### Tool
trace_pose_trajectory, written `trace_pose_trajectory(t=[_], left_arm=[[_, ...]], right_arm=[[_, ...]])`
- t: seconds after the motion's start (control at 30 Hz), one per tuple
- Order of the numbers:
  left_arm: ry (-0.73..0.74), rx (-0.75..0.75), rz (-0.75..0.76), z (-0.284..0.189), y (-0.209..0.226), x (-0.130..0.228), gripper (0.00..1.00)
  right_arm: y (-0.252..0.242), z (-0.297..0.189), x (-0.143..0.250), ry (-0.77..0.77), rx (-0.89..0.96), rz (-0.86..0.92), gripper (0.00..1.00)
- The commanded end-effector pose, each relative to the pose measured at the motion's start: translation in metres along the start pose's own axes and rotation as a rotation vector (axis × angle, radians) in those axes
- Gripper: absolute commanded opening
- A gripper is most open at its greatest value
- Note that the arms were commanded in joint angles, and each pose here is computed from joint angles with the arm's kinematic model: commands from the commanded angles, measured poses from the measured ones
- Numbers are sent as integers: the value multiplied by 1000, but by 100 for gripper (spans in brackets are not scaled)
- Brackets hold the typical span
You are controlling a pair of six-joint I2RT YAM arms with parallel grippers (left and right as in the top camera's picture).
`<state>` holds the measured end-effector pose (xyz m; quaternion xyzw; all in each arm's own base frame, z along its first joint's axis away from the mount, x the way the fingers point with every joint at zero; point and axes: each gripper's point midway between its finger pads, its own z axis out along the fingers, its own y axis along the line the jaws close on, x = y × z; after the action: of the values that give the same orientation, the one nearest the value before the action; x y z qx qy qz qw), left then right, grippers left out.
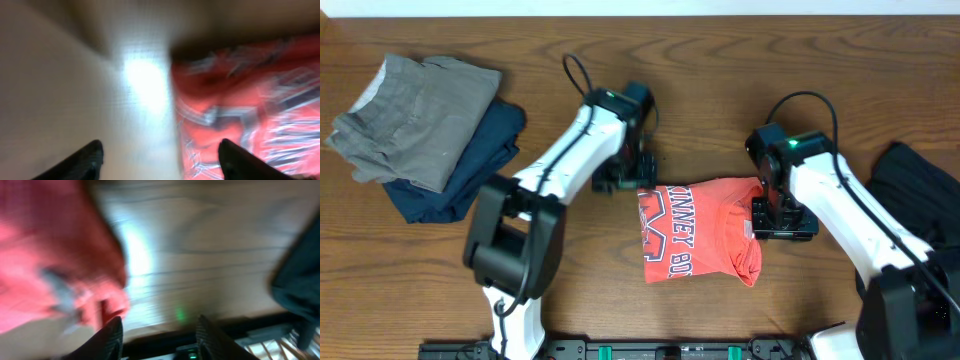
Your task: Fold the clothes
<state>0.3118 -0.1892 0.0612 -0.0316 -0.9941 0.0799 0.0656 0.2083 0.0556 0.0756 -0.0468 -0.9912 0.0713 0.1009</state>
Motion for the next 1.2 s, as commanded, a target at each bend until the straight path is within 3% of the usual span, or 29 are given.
trace_pose_trajectory(t=[0.0,0.1,0.3,0.47,0.7,0.9,1.07,1.17], left_arm=[[-213,69,56,-53,-6,-35,78],[-258,138,79,-55,-15,-50,78],[-161,295,154,-26,-47,-47,78],[-83,290,191,1,-56,-37,78],[40,250,190,39,-56,-17,78],[182,166,140,65,-31,14,75],[319,97,90,72,-11,51,61],[420,49,-8,70,0,76,58]], right_arm=[[32,-21,6,-24,-240,-110,41],[52,-28,11,-11,-363,-162,40],[54,-9,25,49,-378,-162,39],[76,12,46,109,-486,-234,40],[76,48,50,101,-468,-189,39],[37,66,-2,-104,-231,-9,36],[36,50,-65,-367,-248,15,31],[43,31,-97,-509,-293,1,28]])
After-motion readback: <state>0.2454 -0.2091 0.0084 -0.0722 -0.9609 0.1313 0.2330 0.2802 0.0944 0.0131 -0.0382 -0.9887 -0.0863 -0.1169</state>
